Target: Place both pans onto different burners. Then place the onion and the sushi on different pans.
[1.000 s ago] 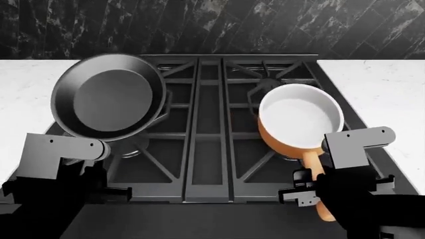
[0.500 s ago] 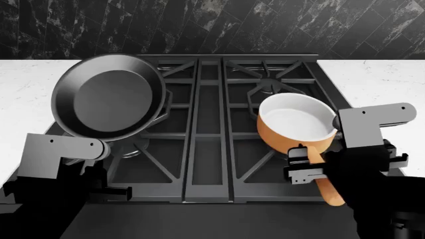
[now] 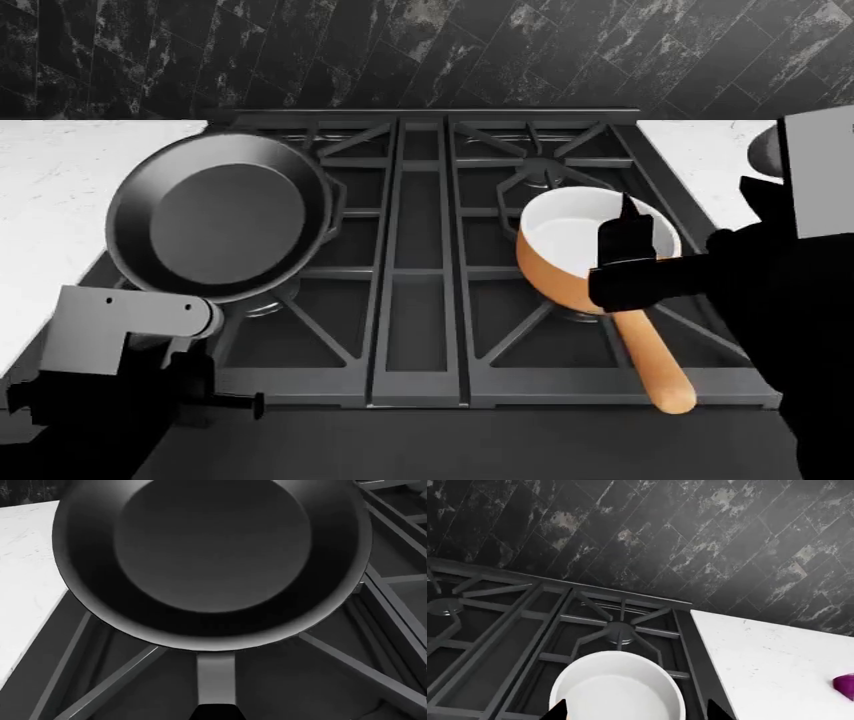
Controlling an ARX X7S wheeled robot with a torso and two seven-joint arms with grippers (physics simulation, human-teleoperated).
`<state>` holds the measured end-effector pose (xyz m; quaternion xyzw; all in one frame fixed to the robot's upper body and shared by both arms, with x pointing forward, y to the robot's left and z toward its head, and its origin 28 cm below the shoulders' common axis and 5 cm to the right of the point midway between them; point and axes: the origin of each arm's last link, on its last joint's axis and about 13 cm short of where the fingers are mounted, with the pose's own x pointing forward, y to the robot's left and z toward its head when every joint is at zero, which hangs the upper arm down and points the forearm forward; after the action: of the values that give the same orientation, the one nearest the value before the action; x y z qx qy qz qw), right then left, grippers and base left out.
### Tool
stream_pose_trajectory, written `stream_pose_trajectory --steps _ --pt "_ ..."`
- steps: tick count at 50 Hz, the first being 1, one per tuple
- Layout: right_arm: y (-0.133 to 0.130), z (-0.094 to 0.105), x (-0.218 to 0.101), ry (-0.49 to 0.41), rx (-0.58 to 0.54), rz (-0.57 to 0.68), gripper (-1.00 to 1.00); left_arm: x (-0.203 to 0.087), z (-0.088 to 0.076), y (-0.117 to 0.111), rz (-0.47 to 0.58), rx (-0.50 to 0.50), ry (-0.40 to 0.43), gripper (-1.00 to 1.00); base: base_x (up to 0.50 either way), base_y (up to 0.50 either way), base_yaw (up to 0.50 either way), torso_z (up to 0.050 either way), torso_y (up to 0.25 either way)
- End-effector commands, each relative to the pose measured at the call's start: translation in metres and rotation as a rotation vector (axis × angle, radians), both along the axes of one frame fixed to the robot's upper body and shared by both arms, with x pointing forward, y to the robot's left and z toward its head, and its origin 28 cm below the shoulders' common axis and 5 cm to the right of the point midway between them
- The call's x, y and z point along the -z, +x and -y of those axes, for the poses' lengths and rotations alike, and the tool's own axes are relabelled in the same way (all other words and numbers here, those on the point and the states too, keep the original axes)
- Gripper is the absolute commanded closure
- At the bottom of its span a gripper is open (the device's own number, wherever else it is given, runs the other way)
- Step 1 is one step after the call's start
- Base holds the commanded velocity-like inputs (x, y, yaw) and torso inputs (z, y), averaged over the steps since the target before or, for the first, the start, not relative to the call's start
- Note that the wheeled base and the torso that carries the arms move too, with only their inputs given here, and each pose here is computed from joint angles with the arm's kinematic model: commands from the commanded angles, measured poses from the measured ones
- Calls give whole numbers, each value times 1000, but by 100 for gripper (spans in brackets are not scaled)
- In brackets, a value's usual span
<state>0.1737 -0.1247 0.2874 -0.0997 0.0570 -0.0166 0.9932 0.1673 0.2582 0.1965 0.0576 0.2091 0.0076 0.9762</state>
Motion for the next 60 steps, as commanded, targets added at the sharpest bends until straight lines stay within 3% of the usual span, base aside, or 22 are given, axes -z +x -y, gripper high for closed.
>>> stream_pose_trajectory --steps 1,14,46,47,60 --pt "-4 0 -3 1 -22 48 -100 -10 -4 2 30 -44 23 100 0 0 0 0 0" --pt "5 6 14 49 -34 27 -100 -25 0 12 -17 -44 90 100 0 0 0 1 2" --pt "7 10 19 70 -28 28 -100 -10 1 19 -71 -36 72 100 0 0 0 1 2" --pt "7 9 19 71 -28 27 -100 -10 1 19 -71 -35 74 -100 0 0 0 0 0" --pt "7 9 21 73 -30 25 -100 -10 -1 22 -66 -35 86 -100 0 0 0 0 0"
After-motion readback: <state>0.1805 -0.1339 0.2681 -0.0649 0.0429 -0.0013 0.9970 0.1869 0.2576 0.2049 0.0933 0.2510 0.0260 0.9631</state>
